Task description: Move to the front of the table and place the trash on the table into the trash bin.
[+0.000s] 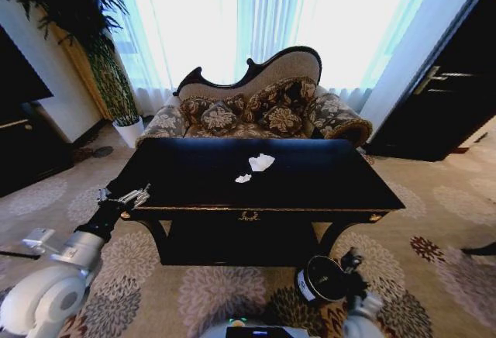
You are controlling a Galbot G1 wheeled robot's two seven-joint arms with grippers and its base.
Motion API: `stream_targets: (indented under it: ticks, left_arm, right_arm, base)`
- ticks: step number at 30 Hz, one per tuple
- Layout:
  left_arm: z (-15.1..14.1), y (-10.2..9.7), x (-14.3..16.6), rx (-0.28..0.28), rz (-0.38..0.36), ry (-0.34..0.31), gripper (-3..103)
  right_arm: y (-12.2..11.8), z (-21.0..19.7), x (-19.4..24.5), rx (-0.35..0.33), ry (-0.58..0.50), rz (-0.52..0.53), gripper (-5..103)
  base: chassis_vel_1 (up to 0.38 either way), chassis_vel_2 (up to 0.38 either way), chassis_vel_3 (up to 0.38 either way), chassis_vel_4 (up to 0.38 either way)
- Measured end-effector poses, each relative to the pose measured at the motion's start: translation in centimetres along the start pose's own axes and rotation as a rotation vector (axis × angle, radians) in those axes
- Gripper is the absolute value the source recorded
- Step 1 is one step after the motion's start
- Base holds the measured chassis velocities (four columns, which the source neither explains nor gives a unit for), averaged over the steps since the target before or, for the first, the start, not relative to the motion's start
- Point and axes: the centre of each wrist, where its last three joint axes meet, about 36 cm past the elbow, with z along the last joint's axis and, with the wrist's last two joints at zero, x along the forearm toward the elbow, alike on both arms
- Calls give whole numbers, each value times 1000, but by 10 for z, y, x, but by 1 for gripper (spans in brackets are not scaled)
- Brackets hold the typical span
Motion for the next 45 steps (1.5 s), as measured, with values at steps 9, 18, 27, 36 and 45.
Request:
stream_targets:
  ticks: [9, 18, 27, 36, 45]
  left_arm:
    - [0, 0, 0, 0, 0, 0, 100]
    - [0, 0, 0, 0, 0, 0, 100]
    - [0, 0, 0, 0, 0, 0, 100]
    - [0, 0, 0, 0, 0, 0, 100]
    - [0, 0, 0, 0, 0, 0, 100]
  right_arm:
    - [-1, 70, -18, 149, 89, 7, 0]
    - [18, 74, -49, 189, 108, -17, 0]
    - [17, 68, -65, 177, 119, 2, 0]
    - [15, 64, -66, 170, 125, -2, 13]
    - [14, 62, -65, 165, 122, -1, 50]
  base:
    - [0, 0, 0, 0]
    - [0, 0, 0, 0]
    - [0, 0, 0, 0]
    - [0, 0, 0, 0]
    - [0, 0, 0, 0]
